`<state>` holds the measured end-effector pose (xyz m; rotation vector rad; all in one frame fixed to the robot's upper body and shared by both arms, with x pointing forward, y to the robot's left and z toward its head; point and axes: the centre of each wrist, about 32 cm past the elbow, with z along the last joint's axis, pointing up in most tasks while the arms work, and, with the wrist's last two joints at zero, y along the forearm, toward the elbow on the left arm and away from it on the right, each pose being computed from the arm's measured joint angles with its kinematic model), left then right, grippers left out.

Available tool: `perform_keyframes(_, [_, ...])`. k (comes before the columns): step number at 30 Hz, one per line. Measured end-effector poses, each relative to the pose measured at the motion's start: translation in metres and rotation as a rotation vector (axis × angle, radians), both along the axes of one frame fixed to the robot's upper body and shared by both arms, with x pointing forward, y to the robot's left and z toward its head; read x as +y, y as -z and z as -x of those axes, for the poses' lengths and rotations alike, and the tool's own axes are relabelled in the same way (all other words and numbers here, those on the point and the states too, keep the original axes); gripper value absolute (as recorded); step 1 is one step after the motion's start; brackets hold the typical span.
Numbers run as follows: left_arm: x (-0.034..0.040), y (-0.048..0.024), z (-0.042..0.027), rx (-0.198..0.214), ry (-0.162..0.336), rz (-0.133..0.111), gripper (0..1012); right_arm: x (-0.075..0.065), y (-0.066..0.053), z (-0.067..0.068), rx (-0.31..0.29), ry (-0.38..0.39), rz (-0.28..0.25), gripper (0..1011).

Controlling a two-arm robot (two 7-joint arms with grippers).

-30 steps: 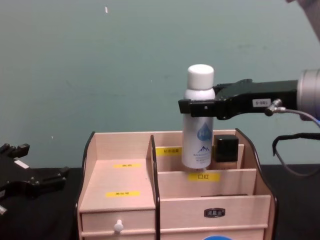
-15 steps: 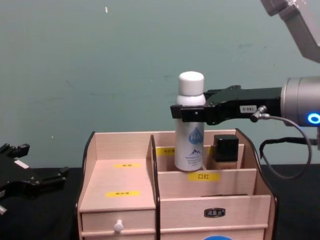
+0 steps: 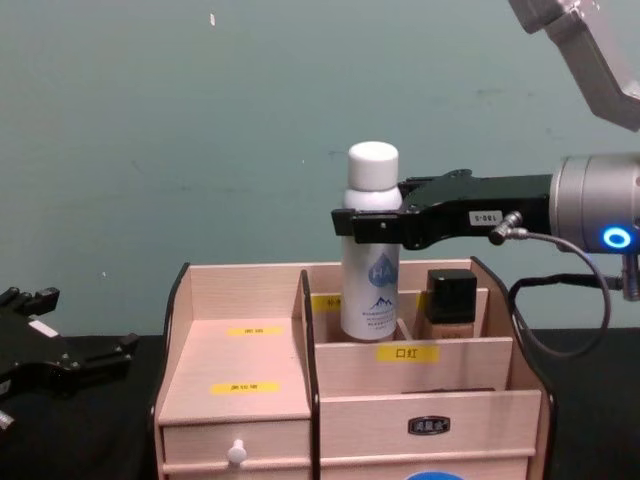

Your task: Pick up the facial cleanser and watermelon frost from the table and place them into the tiered storage box.

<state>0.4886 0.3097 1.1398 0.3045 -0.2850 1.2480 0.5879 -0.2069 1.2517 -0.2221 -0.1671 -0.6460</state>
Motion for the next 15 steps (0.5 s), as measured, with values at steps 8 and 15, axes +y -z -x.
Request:
perform_keyframes(8, [0.0,0.0,0.0,0.0,0.0,0.0,1009,0.002,0.0018,-0.0007,-0.002,0.005,-0.001,613])
perform_keyframes(15, [0.0,0.0,0.0,0.0,0.0,0.0,1010,0.0037,0.0049,-0.0021,-0.002,0.01,-0.008,613])
